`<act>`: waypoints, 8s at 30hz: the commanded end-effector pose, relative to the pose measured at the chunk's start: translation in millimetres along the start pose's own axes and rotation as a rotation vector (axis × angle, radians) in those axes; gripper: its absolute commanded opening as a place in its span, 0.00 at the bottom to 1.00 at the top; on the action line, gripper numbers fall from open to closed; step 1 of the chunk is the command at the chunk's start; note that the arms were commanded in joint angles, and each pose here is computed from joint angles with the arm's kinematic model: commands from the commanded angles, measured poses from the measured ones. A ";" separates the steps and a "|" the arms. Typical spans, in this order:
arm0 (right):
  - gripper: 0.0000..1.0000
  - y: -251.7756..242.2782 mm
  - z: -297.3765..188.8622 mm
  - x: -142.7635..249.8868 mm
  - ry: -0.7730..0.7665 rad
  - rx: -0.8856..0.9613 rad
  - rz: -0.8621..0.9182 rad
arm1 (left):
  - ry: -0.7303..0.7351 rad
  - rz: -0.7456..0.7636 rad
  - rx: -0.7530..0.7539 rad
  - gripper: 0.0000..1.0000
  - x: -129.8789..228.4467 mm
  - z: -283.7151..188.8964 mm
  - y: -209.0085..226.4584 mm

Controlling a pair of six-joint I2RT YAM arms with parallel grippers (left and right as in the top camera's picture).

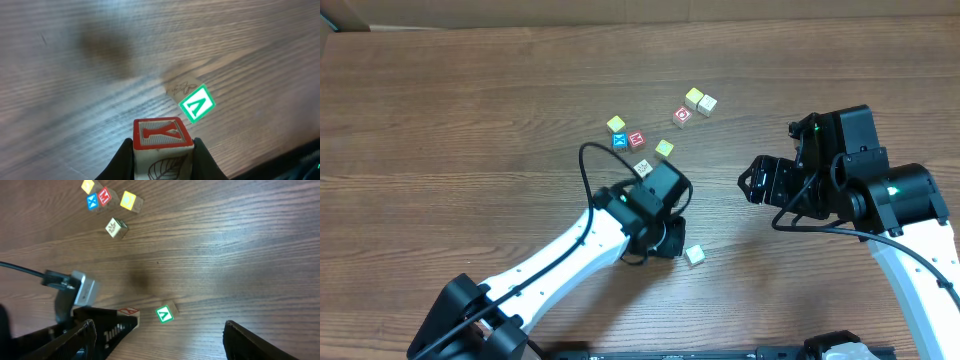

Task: Flip 3 blocks
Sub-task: 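Carry the Y block with the left gripper and set it beside the A block, then open the left gripper and move it back to the block cluster, then grasp the green-bordered E block with the left gripper, then carry the E block with the left gripper and place it beside the Y block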

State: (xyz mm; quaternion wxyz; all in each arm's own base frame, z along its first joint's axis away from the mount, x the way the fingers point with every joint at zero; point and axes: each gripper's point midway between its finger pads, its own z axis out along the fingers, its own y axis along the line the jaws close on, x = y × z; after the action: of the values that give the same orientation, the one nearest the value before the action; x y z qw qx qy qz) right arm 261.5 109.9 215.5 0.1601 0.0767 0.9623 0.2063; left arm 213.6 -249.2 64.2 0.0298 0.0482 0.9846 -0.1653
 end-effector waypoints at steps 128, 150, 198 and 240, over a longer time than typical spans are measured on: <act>0.88 6.9 28.2 25.6 0.171 0.022 -0.117 | -0.102 0.070 -0.024 0.75 -183.1 12.8 45.0; 0.88 4.9 27.2 30.7 0.192 0.030 -0.098 | -0.050 0.192 -0.107 0.82 -176.6 22.0 70.4; 0.89 9.4 27.9 27.3 0.179 0.009 -0.092 | 0.132 0.024 -0.188 0.38 -147.2 45.3 94.8; 0.90 4.0 27.2 30.6 0.191 0.035 -0.092 | 0.205 0.083 -0.221 0.18 -28.9 -4.4 84.2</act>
State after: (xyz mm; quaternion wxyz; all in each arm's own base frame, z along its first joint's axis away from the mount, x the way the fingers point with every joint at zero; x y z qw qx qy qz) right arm 242.2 130.4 184.8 0.0721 0.0197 0.9784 0.1925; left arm 281.0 -170.5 65.0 -0.0126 0.0934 0.9953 -0.0235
